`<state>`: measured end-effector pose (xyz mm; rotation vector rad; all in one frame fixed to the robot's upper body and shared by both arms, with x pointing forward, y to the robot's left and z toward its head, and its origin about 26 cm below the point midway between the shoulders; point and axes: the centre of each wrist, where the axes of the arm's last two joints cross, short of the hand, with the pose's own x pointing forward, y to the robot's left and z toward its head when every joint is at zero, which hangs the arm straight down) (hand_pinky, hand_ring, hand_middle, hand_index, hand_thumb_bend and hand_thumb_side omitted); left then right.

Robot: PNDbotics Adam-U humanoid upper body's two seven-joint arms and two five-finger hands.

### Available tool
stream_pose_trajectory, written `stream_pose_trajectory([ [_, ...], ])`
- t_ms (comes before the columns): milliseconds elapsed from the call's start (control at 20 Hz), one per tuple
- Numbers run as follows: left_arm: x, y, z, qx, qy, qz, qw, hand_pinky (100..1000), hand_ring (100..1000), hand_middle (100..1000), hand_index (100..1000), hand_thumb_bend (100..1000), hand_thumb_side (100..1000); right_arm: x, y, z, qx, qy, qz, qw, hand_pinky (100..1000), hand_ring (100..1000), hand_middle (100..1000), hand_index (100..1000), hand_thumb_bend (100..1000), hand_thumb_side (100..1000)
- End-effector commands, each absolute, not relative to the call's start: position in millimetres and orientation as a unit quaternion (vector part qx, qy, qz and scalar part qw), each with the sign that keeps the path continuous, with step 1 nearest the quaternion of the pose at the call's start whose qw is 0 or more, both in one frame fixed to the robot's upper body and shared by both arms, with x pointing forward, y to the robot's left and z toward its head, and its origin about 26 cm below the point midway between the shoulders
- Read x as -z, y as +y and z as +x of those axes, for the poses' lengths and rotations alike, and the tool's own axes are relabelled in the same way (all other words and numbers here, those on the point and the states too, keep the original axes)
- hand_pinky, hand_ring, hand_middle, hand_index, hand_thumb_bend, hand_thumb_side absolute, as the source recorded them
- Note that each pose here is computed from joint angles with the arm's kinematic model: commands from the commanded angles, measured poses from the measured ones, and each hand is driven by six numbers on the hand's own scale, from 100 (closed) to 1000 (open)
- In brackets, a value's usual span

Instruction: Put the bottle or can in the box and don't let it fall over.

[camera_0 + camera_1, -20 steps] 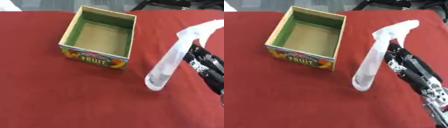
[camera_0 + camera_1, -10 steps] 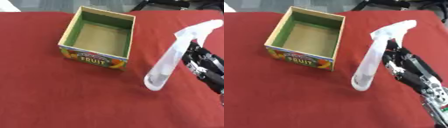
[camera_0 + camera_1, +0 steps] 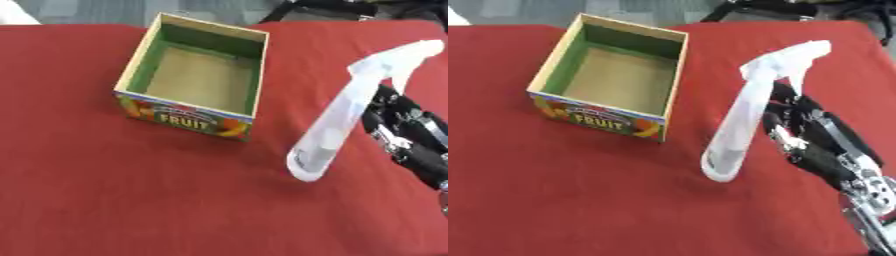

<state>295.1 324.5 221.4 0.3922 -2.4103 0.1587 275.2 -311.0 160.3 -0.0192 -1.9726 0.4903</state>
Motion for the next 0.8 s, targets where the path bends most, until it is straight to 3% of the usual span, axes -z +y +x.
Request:
stream_pose_trajectory([
  [50,-230.5,325.6,291.2,-0.049,-0.931,0.156,0.327,527,1000,1000,634,204,741,-167.5,-309.5,273.3,-0.212,-0.833,0.001,0.512,993,919,900,982,100,459],
  [800,-230.7,325.6,291.3,-0.047,-0.931,0.155,0.328,527,1000,1000,633,204,739,-170.1,-306.9,275.1,-0.221,-0.838,0.014,0.498,992,920,900,982,100,460],
])
